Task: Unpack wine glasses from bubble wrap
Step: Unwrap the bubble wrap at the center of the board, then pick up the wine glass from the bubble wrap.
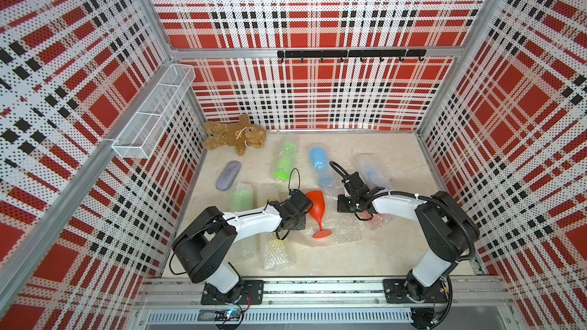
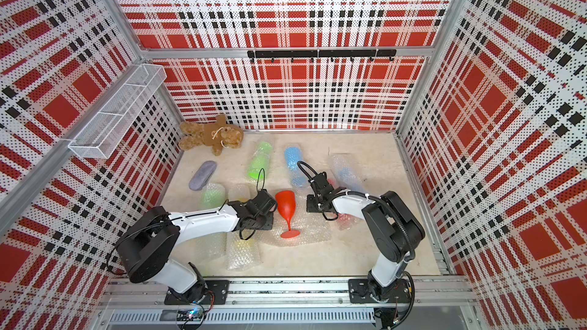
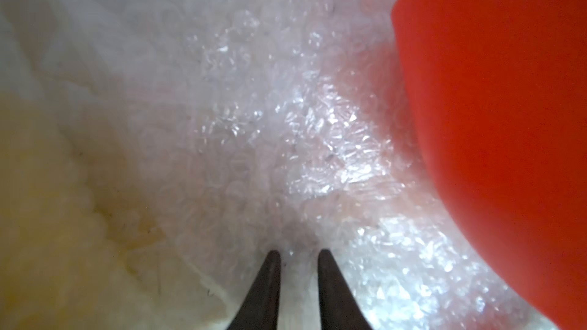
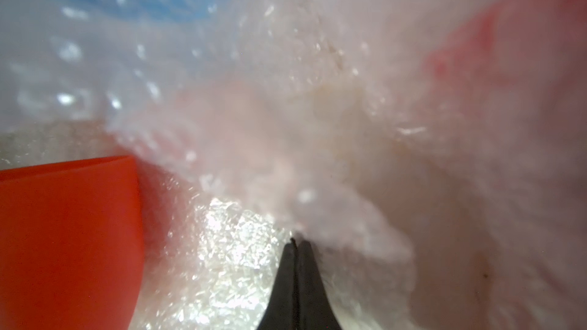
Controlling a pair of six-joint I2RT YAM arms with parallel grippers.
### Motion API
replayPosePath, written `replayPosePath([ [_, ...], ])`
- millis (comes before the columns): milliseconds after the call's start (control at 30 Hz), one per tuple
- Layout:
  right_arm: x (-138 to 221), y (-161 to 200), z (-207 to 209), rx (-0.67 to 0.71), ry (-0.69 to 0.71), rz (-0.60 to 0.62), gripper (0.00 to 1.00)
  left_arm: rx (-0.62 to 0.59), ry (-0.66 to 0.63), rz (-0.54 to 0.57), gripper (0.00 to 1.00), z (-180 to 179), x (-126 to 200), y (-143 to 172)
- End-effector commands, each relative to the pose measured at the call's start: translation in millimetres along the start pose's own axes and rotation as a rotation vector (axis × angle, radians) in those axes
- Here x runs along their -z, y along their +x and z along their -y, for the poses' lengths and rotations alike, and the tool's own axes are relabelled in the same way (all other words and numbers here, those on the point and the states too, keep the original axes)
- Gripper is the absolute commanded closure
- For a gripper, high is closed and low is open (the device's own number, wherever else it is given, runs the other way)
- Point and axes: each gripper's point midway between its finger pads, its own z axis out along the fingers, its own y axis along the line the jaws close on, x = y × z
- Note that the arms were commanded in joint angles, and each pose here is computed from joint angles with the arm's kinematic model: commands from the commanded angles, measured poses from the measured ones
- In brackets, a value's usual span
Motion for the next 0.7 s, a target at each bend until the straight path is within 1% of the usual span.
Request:
replayPosePath([
  [0,2,29,35,-0.020,0.121,-0.075,0.99,-0.023,-0.030,0.004,0.75,-4,1,-1],
  [100,8,29,33,-0.018,0.106,-0.067,0.98,-0.024,-0.030,0.012,0.75,-4,4,-3],
  [133,11,27,31,-0.016,0.095,-0.064,0.97,-0.027,-0.033,0.017,0.73,-4,5,-4],
  [233,24,16,17,0.004,0.046,-0.045,0.91,-0.030,-0.033,0.040,0.68,-3,13,-12],
  [300,38,6,5,0.018,0.003,-0.022,0.80,-0.028,-0.007,0.055,0.63,0,20,-17],
  [400,61,-9,-11,0.041,-0.044,0.004,0.66,-0.031,0.094,0.080,0.55,16,37,-26],
  [500,83,-18,-22,0.054,-0.071,0.005,0.53,-0.012,0.153,0.117,0.51,21,55,-36],
  [533,91,-20,-27,0.095,-0.084,0.004,0.49,-0.001,0.174,0.134,0.50,22,63,-41],
  [567,98,-23,-32,0.113,-0.100,0.004,0.44,0.009,0.187,0.148,0.50,20,68,-44],
  [633,110,-28,-45,0.147,-0.141,-0.014,0.28,0.032,0.218,0.193,0.48,17,85,-55],
  [667,114,-29,-49,0.150,-0.150,-0.028,0.23,0.041,0.227,0.212,0.47,14,90,-59],
])
